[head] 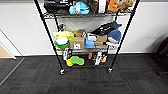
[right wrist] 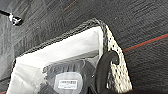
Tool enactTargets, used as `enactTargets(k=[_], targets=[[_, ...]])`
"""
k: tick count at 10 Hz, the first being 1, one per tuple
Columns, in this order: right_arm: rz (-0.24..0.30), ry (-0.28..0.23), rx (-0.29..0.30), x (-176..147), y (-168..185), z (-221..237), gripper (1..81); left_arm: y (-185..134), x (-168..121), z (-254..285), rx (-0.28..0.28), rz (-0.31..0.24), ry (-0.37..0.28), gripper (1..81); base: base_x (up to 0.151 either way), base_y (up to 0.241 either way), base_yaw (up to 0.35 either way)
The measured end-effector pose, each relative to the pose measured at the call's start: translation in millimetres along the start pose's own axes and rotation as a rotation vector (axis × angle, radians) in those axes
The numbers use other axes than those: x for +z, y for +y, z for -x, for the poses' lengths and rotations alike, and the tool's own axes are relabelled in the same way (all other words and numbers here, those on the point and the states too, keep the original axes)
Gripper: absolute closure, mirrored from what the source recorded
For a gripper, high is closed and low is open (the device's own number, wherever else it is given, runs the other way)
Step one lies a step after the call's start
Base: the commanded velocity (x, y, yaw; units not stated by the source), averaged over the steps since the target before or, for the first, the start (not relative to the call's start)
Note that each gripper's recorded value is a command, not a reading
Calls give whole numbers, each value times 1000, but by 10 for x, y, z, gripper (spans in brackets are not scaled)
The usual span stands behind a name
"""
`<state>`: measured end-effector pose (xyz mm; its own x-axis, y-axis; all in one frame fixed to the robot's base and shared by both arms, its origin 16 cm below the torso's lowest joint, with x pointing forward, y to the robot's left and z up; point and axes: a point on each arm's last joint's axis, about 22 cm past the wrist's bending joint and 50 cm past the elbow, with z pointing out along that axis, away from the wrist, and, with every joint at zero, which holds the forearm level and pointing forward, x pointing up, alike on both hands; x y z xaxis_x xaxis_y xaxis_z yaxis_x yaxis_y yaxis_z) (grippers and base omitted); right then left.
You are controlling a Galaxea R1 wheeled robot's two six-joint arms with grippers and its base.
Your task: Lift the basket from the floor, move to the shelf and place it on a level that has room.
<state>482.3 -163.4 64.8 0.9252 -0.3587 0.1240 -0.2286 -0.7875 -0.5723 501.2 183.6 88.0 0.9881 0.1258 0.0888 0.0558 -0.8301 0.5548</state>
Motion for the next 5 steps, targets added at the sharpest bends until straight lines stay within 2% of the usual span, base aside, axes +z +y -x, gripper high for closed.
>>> enactTargets(k=[2, 5], targets=[[-11, -22, -12, 12, -177, 20, 811, -96, -193, 76, -30, -20, 4, 811, 0, 0, 0], [0, -15, -11, -220, -249, -73, 811, 133, -354, 51, -30, -7, -5, 811, 0, 0, 0]])
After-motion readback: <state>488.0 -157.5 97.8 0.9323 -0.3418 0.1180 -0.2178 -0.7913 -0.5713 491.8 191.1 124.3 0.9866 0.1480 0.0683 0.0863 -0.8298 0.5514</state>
